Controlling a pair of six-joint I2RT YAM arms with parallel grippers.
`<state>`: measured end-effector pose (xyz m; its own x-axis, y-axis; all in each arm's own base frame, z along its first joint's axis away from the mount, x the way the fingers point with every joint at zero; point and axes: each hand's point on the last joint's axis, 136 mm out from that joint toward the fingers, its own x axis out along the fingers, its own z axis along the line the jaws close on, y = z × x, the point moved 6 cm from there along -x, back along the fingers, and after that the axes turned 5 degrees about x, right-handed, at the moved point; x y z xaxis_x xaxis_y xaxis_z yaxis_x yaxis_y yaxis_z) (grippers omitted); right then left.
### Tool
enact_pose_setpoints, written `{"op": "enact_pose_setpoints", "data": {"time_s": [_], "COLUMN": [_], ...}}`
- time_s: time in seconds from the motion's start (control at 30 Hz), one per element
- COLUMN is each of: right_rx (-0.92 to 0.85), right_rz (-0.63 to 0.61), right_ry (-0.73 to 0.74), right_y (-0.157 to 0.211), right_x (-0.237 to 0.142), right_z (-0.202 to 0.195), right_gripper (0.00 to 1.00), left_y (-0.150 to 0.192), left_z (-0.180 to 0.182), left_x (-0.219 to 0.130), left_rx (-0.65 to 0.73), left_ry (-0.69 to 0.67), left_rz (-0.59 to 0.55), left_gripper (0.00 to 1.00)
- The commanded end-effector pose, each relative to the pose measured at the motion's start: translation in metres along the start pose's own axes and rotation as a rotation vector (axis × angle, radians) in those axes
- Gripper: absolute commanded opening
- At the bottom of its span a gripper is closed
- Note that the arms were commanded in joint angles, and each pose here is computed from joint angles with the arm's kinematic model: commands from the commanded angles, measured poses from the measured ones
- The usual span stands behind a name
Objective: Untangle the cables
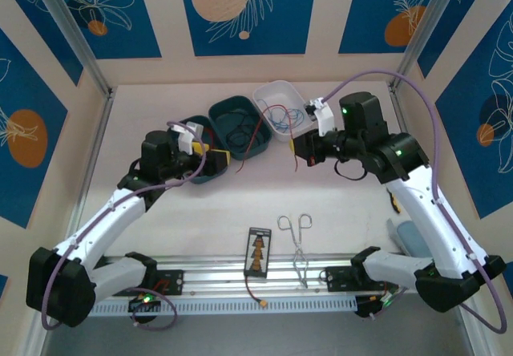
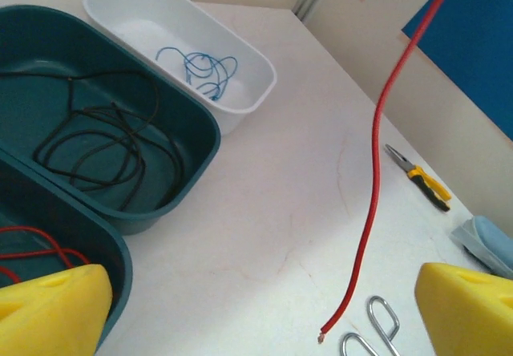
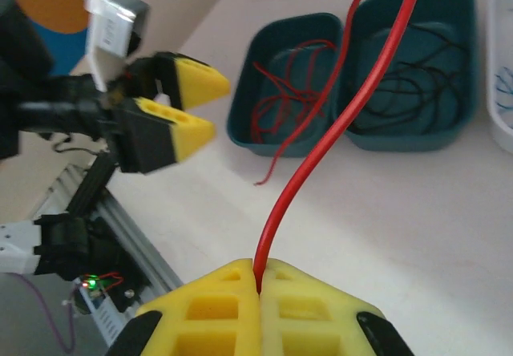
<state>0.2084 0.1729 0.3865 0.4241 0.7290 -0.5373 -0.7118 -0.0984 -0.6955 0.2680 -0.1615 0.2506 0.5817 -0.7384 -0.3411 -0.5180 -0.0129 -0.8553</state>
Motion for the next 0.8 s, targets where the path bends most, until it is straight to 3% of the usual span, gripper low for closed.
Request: {"op": "enact_pose_setpoints", "data": {"time_s": [0.0, 0.3, 0.5, 0.63, 0.73, 0.77], "right_rx": [-0.048, -0.088, -0.099, -0.108, -0.105, -0.098], "right_rz": [-0.02, 0.013, 0.03, 0.046, 0.054, 0.056], "right_ry": [-0.158, -0.232, -0.269, -0.298, -0.295, -0.286], "right_y": [-0.013, -0.024, -0.028, -0.031, -0.032, -0.033], "right_x": [0.005, 0.03, 0.042, 0.05, 0.057, 0.061], "right_z": [0.024, 0.044, 0.054, 0.06, 0.06, 0.058], "right_gripper": [0.0, 0.0, 0.0, 0.0, 0.0, 0.0], "left_y": [0.01, 0.036, 0.043, 0.047, 0.048, 0.048], "left_z": [-0.006, -0.013, -0.003, 0.004, 0.007, 0.008], "left_x": [0.004, 0.016, 0.022, 0.024, 0.024, 0.023], "left_rx": [-0.004, -0.027, -0.045, -0.064, -0.077, -0.079], "left_ry": [0.095, 0.206, 0.147, 0.099, 0.073, 0.066], "left_rz": [-0.029, -0.046, -0.042, -0.046, -0.053, -0.057], "left_gripper": [0.91, 0.8, 0.73, 0.58, 0.28, 0.23]}}
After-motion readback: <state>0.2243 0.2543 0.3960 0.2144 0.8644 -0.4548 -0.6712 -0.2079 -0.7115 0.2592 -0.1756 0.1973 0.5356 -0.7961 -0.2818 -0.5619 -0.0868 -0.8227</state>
